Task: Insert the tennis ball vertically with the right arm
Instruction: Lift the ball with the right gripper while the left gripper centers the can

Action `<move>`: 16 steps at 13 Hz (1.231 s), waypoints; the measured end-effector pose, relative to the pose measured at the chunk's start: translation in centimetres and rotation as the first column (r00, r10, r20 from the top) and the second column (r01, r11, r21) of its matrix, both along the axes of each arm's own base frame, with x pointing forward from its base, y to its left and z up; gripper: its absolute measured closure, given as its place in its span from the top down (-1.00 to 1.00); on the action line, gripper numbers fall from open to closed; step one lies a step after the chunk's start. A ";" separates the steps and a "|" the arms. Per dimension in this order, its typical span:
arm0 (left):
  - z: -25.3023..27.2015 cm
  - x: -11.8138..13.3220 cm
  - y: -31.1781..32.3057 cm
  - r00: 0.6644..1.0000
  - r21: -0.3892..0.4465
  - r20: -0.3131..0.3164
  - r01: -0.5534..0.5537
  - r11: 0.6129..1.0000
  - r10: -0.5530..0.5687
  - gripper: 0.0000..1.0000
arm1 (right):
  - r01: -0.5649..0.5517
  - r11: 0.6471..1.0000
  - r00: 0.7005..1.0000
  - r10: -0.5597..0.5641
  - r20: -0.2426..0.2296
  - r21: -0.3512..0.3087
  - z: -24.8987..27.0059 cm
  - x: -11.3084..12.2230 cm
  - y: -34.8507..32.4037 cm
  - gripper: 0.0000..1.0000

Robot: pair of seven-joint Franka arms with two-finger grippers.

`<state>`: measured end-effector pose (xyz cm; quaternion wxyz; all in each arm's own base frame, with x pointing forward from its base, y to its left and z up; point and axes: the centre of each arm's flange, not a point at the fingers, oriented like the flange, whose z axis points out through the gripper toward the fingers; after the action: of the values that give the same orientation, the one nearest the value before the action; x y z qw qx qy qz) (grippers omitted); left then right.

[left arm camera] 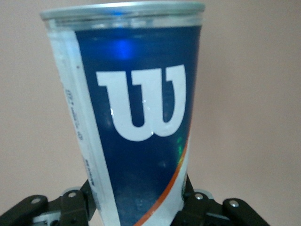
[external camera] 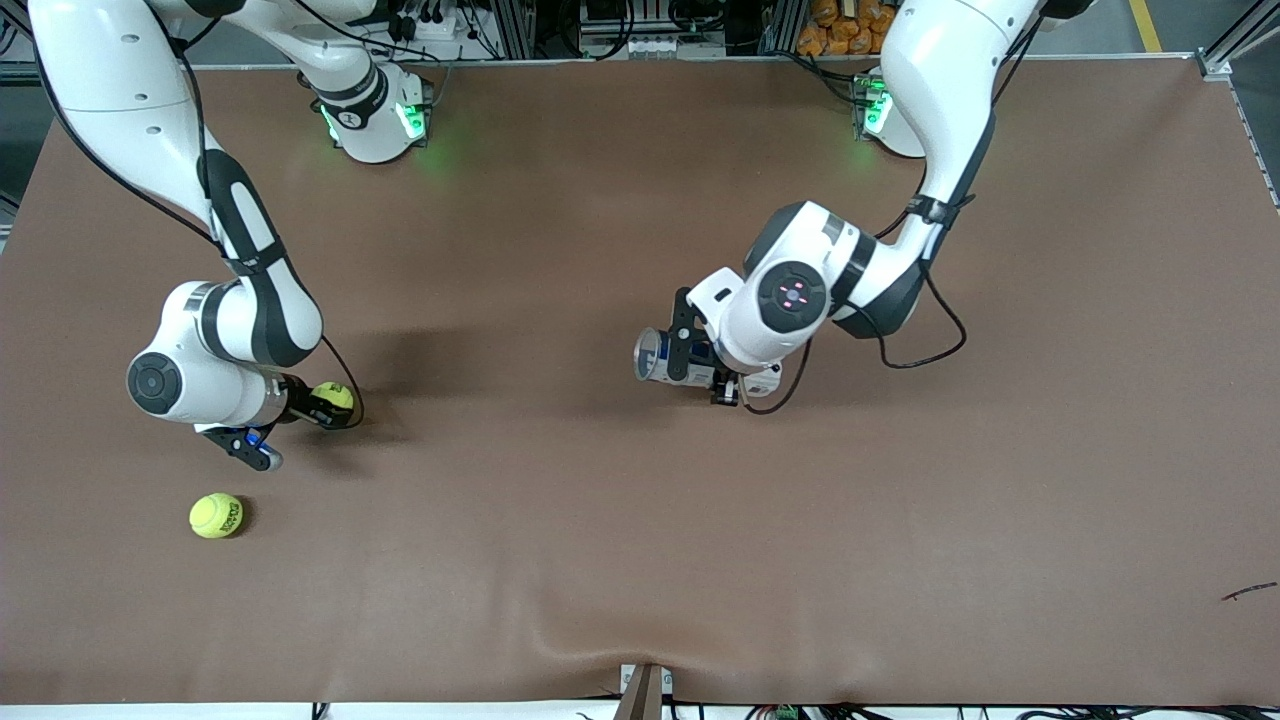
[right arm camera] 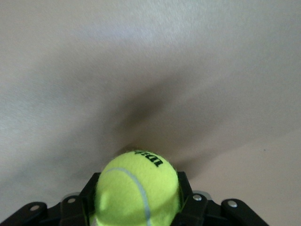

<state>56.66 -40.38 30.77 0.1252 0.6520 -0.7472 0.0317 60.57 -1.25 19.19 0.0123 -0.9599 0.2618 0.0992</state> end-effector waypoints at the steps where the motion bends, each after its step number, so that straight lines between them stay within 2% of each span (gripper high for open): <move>1: 0.4 0.4 -0.1 1.000 -0.066 -0.002 0.005 0.998 -0.005 0.36 | 0.000 1.000 1.000 0.000 0.012 0.000 0.8 0.4 0.0 0.36; 4: 1.0 0.9 -0.5 1.000 -0.225 0.006 0.016 0.974 -0.015 0.36 | -0.009 1.000 1.000 0.008 0.013 0.016 6.2 1.3 0.2 0.36; 6: 0.9 1.4 -0.4 1.000 -0.350 0.000 0.019 0.937 -0.020 0.36 | -0.022 0.999 1.000 0.023 -0.003 0.032 11.7 2.1 0.5 0.36; 8: 0.1 1.8 -0.3 1.000 -0.472 -0.004 0.014 0.881 -0.018 0.36 | -0.040 0.998 0.999 0.041 -0.007 0.045 17.5 3.3 0.9 0.36; 11: -2.3 1.4 -1.3 0.999 -0.626 -0.038 -0.031 0.779 0.009 0.38 | -0.067 0.996 0.998 0.067 0.017 0.055 24.6 4.6 1.7 0.36; 14: -5.5 -0.4 -3.8 0.998 -0.727 -0.054 -0.070 0.683 0.045 0.38 | -0.070 0.992 0.997 0.068 0.025 0.100 26.1 4.8 4.3 0.36; 16: -7.3 -3.0 -6.9 0.995 -0.764 -0.057 -0.098 0.637 0.085 0.39 | -0.001 0.990 0.999 -0.004 0.037 0.144 27.5 5.0 8.1 0.36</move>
<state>53.69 -47.25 23.44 0.3931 0.5751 -0.6285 0.3460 65.60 6.89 46.64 0.0865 -0.9580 0.2545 0.0999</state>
